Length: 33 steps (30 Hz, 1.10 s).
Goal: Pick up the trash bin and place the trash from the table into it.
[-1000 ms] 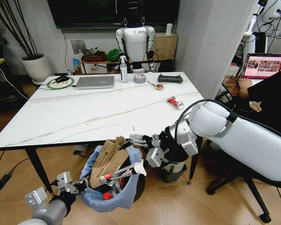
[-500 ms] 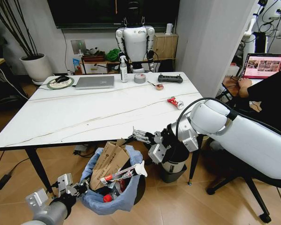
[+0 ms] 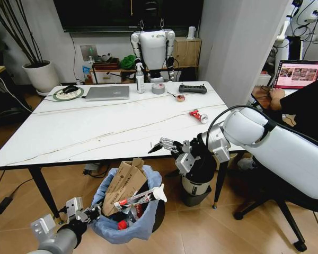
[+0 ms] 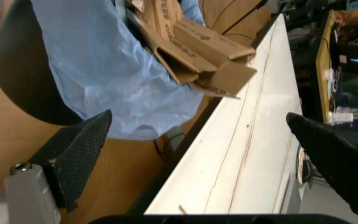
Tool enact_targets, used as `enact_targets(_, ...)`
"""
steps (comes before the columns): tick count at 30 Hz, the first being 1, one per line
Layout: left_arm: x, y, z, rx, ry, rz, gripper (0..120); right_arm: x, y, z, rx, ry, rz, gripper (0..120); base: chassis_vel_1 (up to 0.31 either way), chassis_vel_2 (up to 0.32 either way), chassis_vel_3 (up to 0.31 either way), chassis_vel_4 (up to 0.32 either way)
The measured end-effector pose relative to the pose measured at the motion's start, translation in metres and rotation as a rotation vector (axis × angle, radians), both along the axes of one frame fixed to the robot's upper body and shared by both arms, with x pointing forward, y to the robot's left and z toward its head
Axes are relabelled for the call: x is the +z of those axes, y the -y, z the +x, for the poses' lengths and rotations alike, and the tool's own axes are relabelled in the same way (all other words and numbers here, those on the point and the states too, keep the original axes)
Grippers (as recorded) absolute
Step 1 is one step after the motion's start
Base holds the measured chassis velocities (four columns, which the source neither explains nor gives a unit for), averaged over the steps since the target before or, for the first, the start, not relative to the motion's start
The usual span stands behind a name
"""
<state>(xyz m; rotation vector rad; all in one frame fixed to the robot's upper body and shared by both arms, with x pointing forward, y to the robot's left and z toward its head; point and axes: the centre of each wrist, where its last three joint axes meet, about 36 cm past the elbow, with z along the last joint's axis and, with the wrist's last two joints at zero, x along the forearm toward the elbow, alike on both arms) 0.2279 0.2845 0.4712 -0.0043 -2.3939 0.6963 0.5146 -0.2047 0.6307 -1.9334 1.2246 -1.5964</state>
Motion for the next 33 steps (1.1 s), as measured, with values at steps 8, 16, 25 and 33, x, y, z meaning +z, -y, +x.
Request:
enact_targets(8,-0.001,0.000,-0.002,0.000,-0.005,0.002,0,0.005,0.019,0.010,-0.075,-0.005,0.039,100,0.000,0.000,0.000,0.000)
enact_targets(16,-0.003,0.001,-0.003,-0.003,-0.005,0.005,0,-0.016,0.066,0.014,-0.434,-0.235,0.426,100,0.000,0.000,0.000,0.000)
enact_targets(25,-0.001,0.000,-0.004,-0.008,0.000,0.012,0,-0.062,0.062,0.017,-0.990,-0.759,1.004,100,0.000,0.000,0.000,0.000)
enact_targets(33,-0.001,-0.001,0.000,-0.016,0.003,0.011,0,-0.093,0.075,0.048,-1.266,-1.001,1.161,100,0.000,0.000,0.000,0.000)
